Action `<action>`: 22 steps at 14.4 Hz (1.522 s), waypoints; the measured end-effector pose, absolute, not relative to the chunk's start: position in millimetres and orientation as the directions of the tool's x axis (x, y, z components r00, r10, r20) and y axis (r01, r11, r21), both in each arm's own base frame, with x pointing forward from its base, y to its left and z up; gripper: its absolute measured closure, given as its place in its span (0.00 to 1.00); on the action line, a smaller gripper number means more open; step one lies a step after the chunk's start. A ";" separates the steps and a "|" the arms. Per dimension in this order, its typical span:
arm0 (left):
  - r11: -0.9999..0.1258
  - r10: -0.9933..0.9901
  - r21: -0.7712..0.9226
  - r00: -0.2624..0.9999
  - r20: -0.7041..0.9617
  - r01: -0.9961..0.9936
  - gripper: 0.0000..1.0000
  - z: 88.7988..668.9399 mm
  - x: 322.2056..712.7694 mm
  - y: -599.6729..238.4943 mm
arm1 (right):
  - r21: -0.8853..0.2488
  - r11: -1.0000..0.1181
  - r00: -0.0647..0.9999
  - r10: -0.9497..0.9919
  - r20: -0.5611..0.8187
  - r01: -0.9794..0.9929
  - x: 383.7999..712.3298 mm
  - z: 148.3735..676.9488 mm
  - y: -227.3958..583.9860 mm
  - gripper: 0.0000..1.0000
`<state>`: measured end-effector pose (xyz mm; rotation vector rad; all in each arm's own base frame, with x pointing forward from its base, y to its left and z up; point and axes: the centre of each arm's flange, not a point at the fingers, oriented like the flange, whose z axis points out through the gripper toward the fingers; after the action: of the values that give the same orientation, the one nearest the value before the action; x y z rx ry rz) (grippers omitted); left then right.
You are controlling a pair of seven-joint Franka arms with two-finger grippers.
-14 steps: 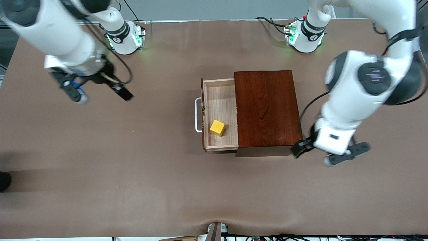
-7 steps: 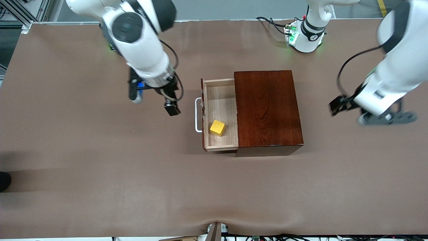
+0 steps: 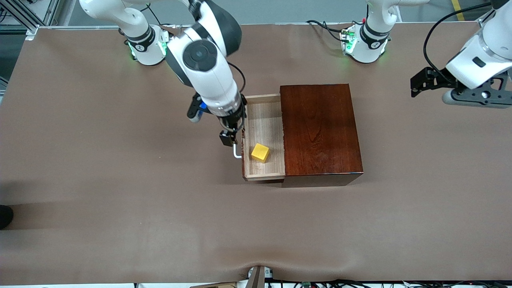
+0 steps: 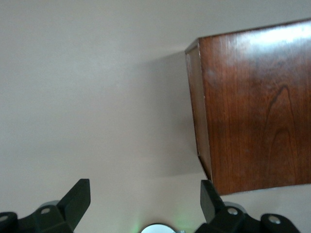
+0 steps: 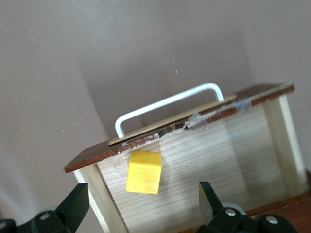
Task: Open drawer, take yellow block, close drawer
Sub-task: 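Lower the right gripper onto the yellow cube in the drawer, then close the right gripper on the yellow cube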
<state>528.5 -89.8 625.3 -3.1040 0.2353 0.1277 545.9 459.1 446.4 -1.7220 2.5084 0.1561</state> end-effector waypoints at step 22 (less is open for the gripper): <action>-0.997 -0.070 0.028 0.994 -0.079 -0.068 0.00 635.0 523.4 -60.6 | 0.009 0.448 -0.441 -0.877 -0.189 -0.894 560.9 321.1 513.2 0.00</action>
<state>523.4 -60.6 635.0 -3.1623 0.1088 0.1269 560.9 513.2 321.1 -1.5645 2.5363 0.1611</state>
